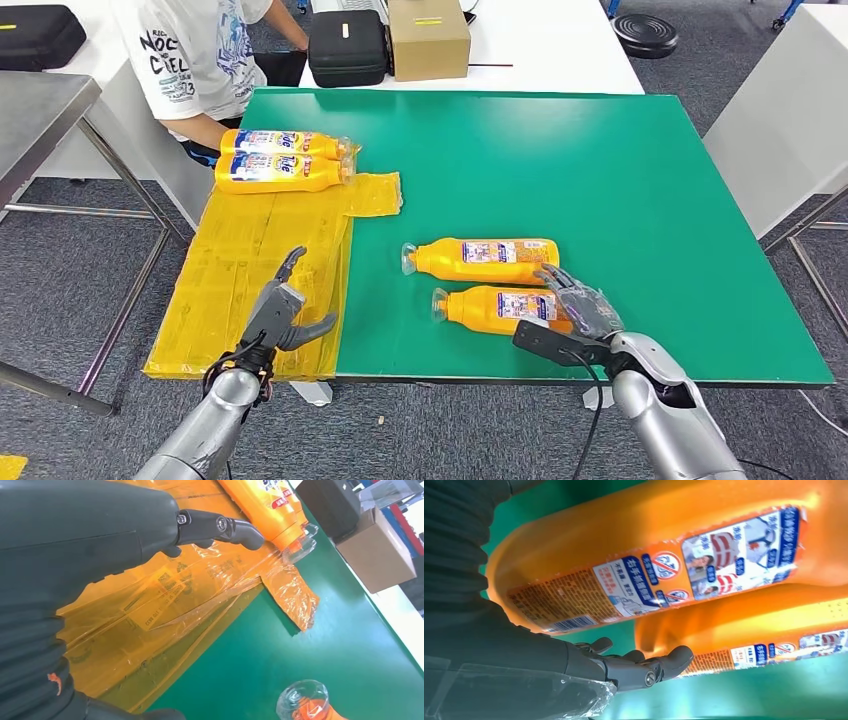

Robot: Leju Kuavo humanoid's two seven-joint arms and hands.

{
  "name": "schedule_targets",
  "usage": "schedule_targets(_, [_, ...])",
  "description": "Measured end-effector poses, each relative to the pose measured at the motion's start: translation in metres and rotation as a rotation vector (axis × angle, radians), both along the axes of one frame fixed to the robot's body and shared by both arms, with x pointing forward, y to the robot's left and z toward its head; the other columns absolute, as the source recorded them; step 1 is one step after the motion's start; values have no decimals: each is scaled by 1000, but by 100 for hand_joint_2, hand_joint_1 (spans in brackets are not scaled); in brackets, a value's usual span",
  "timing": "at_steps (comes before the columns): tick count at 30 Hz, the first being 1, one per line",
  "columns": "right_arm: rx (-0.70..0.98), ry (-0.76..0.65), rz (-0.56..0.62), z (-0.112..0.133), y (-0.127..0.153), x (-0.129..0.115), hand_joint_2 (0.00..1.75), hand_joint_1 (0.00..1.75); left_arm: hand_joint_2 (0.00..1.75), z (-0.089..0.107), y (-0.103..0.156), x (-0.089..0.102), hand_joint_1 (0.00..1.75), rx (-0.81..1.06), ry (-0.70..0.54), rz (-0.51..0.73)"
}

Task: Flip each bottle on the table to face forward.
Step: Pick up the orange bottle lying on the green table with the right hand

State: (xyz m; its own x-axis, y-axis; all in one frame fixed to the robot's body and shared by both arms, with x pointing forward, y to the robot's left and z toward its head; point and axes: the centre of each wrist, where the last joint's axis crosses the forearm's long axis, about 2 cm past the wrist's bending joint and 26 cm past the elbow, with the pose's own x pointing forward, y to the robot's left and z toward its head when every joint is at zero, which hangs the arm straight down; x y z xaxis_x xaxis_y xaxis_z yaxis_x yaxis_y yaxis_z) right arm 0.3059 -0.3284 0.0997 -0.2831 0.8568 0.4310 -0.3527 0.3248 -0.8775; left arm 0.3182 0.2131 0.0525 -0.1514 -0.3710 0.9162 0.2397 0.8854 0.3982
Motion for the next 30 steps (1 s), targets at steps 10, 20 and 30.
schedule_targets(10, [-39,67,-11,-10,-13,-15,175,45,175,-7,2,-7,0,3,22,5])
schedule_targets(20, [-72,112,-19,-7,-17,-12,175,166,175,-9,3,-7,0,6,37,-3])
schedule_targets(30, [-79,109,-11,-6,-19,-11,175,175,175,-10,3,-8,0,7,39,2])
